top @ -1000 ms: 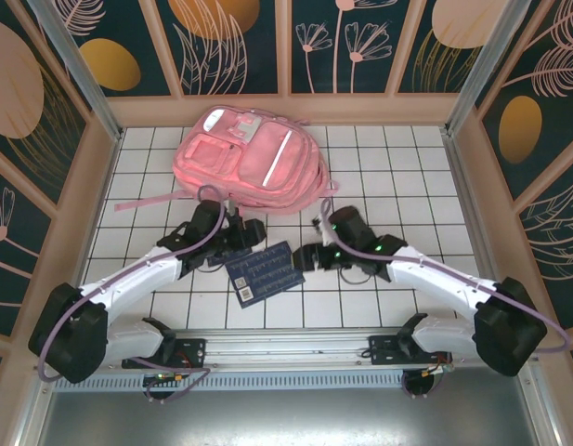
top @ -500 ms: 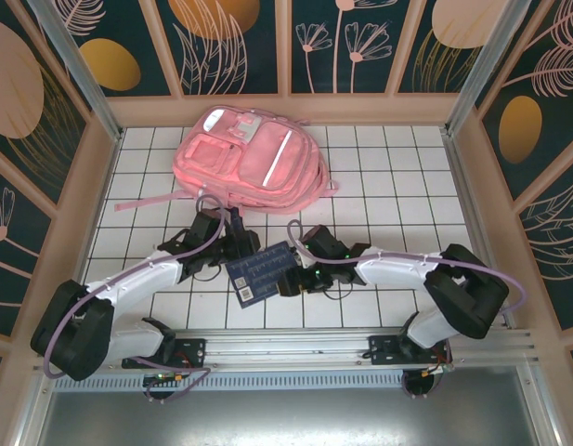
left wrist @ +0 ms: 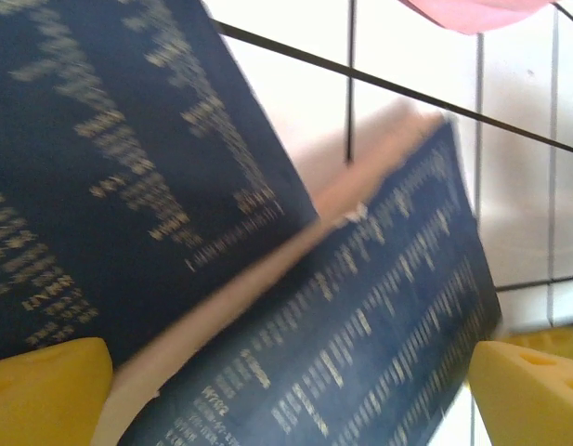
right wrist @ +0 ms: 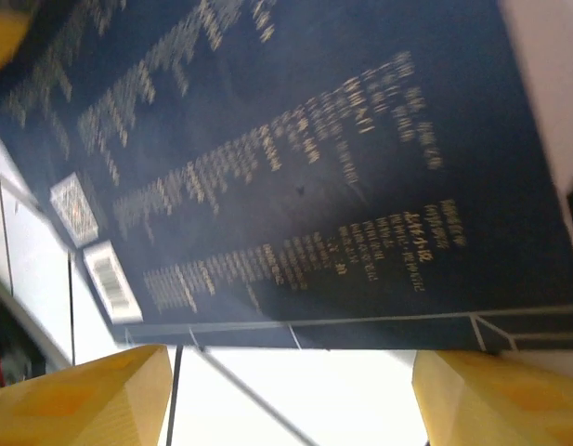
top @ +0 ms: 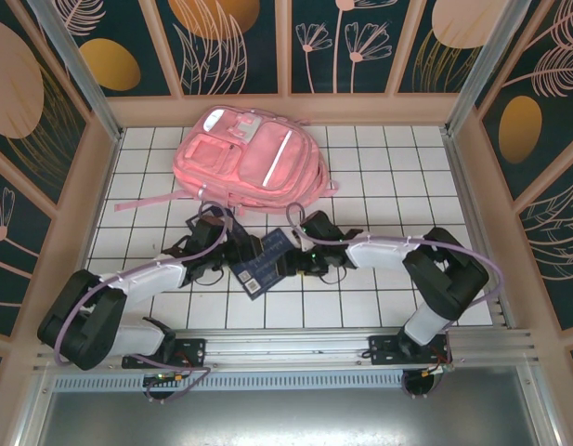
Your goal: Pack the student bag
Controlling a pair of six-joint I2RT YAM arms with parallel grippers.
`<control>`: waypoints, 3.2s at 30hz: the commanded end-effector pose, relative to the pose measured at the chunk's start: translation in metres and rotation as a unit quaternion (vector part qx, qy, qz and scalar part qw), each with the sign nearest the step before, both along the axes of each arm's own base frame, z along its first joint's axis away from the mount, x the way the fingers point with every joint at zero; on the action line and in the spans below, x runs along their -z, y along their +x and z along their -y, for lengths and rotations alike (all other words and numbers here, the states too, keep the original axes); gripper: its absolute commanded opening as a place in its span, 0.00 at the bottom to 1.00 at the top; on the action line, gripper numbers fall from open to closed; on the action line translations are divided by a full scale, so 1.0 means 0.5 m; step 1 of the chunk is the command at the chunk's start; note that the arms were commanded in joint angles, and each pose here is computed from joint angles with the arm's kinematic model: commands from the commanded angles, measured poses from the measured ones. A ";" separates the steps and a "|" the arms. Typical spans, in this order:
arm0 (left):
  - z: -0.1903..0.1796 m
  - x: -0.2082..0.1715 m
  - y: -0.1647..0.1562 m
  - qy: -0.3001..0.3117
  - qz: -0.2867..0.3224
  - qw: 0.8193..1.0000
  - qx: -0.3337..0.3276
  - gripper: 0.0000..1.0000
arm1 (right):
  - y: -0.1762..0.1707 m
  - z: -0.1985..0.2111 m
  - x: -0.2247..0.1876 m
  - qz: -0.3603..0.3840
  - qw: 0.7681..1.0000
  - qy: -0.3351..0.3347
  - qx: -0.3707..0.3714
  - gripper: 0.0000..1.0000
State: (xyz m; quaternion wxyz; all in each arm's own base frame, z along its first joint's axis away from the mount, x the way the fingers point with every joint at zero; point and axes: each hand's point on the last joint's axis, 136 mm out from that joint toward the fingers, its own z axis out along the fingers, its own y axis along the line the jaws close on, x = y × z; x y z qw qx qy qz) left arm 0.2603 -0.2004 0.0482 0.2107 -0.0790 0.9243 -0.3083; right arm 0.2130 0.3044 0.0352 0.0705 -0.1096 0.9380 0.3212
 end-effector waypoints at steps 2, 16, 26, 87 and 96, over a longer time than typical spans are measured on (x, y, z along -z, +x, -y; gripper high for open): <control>0.052 0.007 -0.041 -0.054 -0.042 0.996 0.058 0.99 | 0.111 0.037 -0.018 0.049 0.995 -0.010 0.083 0.74; 0.166 -0.018 -0.090 -0.086 -0.043 0.981 0.169 0.99 | 0.106 0.156 -0.063 0.048 0.986 0.005 0.158 0.80; 0.217 0.007 -0.076 -0.046 -0.053 0.980 0.185 0.99 | 0.056 0.172 -0.050 -0.037 0.984 0.043 0.171 0.79; 0.177 0.077 0.020 0.072 -0.055 0.990 0.110 0.39 | 0.109 0.160 0.027 -0.058 0.984 0.002 0.169 0.55; 0.192 0.099 0.008 0.047 -0.069 0.989 0.120 0.20 | 0.106 0.122 0.050 -0.078 0.984 0.017 0.157 0.47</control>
